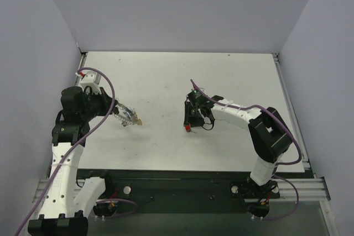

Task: Put the keys on the keyring

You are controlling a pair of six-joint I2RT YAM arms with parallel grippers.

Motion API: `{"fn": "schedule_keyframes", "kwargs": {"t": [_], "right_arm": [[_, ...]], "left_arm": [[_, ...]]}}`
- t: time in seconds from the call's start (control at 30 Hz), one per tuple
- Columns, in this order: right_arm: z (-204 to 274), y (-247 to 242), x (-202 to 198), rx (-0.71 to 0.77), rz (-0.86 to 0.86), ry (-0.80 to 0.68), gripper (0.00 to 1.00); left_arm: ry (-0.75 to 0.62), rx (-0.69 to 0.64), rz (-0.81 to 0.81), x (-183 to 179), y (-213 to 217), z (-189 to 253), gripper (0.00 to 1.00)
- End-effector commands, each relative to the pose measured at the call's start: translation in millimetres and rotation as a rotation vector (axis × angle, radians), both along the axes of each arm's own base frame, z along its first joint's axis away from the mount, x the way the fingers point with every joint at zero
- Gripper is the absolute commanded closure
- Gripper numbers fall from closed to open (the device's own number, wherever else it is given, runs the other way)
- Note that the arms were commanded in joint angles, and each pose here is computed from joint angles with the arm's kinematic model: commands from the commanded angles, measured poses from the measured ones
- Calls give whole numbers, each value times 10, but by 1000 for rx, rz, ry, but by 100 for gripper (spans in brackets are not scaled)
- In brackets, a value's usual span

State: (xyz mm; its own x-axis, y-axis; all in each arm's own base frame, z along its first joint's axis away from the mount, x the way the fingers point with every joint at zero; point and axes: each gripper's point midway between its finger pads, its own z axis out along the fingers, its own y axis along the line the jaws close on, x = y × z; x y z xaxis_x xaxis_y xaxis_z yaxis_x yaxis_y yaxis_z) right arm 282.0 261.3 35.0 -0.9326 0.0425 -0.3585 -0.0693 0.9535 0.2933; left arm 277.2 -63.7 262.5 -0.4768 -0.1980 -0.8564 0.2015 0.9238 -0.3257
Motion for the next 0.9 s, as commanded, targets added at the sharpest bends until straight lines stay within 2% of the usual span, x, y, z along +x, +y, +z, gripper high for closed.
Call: {"fn": "schedule_keyframes", "kwargs": {"t": [0.0,0.1,0.13,0.73,0.87], "right_arm": [[33,-16,-67,0,3,13,66],[-8,-20,-75,-9,-1,28,71],[-28,-21,-77,-13,-4,35,78],[-203,-52,-120,-46,-9,95,79],[-233,-5,-152,-21,-6,116,84]], "left_arm": [[-125,10,-2,132,5,266,100],[-126,12,-3,136,1,265,100],[-126,14,-2,133,4,265,100],[-129,28,3,144,22,241,100],[-129,29,6,147,27,237,100]]}}
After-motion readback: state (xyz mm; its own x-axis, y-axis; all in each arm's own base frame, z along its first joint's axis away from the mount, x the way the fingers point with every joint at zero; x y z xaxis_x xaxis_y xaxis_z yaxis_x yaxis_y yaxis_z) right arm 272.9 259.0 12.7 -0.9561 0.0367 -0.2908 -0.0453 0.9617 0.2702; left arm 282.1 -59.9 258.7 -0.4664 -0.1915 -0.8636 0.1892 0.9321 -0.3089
